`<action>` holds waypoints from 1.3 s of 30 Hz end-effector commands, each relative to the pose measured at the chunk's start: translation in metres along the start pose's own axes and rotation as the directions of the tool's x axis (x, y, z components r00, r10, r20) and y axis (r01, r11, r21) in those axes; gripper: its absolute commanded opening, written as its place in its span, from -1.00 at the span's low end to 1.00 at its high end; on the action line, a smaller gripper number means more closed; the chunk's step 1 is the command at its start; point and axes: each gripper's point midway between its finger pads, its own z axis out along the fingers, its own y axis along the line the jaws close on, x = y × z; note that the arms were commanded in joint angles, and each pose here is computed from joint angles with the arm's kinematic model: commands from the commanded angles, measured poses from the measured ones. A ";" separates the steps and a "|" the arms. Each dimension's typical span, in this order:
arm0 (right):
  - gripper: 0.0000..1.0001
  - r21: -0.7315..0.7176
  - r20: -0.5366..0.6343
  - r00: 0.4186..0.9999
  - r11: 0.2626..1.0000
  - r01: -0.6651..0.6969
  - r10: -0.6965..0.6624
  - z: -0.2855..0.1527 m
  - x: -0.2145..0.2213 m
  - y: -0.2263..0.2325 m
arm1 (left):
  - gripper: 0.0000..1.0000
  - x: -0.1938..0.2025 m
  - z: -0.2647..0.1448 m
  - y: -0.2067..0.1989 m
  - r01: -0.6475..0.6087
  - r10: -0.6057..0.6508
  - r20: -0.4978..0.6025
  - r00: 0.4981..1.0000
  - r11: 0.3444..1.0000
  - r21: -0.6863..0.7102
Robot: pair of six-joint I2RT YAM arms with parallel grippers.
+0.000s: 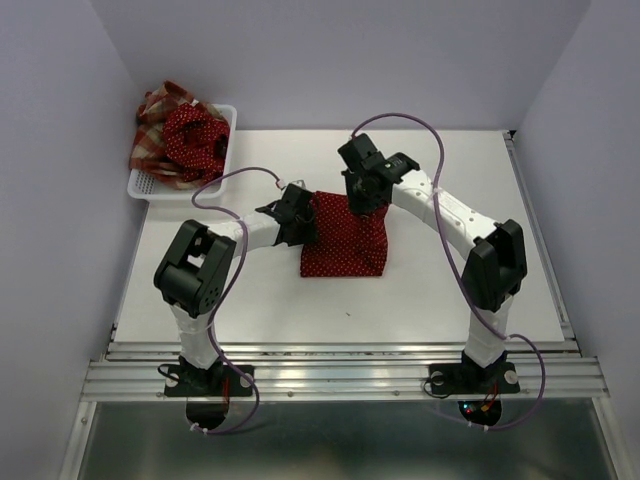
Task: Fold and stack the skirts
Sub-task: Fold the skirt
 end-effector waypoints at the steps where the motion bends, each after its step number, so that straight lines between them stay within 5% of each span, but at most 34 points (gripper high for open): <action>1: -0.91 -0.139 0.093 0.991 0.987 -0.082 0.096 -0.005 -0.025 0.038 | -0.12 0.019 0.008 0.008 -0.015 0.013 -0.059 0.998 0.999 -0.032; 20: -0.86 -0.311 0.058 0.991 0.945 -0.097 0.121 0.026 -0.024 0.094 | -0.21 0.031 0.001 -0.001 0.016 -0.012 -0.092 0.996 0.999 0.045; 39: -0.77 -0.179 0.005 0.993 0.977 -0.117 0.120 0.075 -0.012 0.085 | -0.20 0.022 -0.007 0.008 0.039 -0.037 -0.062 0.997 0.999 0.027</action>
